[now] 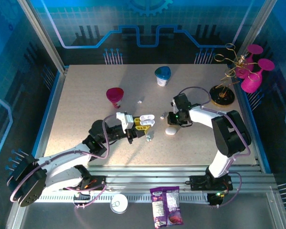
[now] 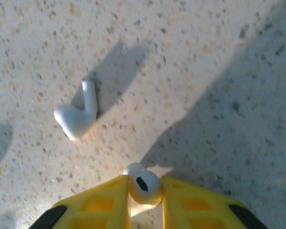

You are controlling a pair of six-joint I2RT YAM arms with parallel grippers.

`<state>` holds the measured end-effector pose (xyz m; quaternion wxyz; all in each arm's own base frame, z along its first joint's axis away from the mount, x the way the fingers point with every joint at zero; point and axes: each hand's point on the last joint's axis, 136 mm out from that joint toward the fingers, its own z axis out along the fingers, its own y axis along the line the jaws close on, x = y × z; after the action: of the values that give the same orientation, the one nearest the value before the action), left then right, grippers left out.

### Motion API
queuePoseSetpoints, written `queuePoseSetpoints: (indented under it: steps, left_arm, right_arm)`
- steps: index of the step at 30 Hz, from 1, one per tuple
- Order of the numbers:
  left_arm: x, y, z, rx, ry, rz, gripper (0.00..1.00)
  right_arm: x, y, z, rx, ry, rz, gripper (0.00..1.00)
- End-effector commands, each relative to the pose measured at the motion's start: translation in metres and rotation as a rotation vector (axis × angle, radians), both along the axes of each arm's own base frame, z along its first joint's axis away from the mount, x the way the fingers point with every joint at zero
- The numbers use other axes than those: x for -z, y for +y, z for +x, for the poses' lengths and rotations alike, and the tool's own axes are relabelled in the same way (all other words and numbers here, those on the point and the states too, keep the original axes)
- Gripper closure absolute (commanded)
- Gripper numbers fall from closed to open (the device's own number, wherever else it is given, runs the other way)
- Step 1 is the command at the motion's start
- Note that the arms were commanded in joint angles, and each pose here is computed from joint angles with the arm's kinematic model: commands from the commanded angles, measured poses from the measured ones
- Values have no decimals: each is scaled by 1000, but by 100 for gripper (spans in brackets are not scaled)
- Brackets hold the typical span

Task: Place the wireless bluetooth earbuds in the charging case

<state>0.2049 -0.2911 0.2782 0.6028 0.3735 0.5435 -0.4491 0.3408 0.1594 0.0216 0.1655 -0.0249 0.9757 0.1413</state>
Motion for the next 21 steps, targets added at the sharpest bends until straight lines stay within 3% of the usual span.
queuePoseSetpoints:
  steps: [1,6,21]
  left_arm:
    - [-9,-3,2,1,-21,-16,100]
    - [1,-6,11,-20,17,-13,100]
    - [26,-9,37,-46,140,-42,100]
  right_arm:
    - [-12,0,-3,-28,-59,-14,79]
    - [-48,1,4,-62,-195,0,79]
    - [-163,23,-33,-310,-585,32,80]
